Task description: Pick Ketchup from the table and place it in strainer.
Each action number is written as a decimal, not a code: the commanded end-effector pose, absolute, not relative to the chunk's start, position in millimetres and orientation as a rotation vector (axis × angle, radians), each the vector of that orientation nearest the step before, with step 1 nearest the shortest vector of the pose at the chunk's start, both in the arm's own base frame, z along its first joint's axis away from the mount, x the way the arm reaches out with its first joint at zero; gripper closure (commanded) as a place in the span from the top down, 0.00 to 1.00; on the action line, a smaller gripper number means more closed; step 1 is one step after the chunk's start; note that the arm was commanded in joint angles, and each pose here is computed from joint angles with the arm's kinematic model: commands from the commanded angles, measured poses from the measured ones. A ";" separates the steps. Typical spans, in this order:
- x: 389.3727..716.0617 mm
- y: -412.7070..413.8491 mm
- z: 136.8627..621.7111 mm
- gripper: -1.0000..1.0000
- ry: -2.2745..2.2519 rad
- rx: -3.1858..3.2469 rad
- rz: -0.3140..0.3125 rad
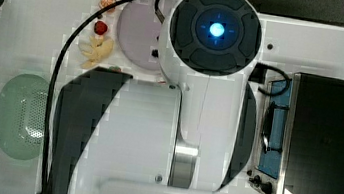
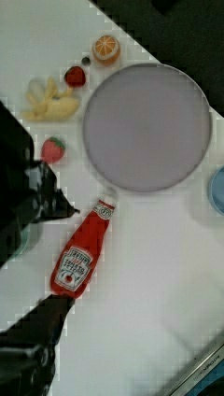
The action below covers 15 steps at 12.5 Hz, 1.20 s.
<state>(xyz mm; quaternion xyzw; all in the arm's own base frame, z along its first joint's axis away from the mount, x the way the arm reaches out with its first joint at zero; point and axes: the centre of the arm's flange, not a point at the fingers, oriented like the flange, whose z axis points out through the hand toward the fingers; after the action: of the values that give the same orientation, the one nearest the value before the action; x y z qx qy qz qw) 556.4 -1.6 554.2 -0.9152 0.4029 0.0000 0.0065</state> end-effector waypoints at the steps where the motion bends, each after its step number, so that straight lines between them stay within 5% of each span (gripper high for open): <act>1: 494.4 -16.2 604.0 0.79 1.295 -2.863 0.024; 3: 496.7 -14.6 591.0 1.00 1.291 -2.872 0.051; 9: 509.1 -5.9 496.7 1.00 1.191 -2.932 0.143; 15: 501.7 -0.5 401.8 1.00 0.366 -3.125 0.174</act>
<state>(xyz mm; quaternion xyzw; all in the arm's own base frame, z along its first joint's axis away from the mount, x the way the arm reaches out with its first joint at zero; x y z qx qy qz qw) 502.5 -4.7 379.5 -0.9725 0.2159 0.0873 -0.0096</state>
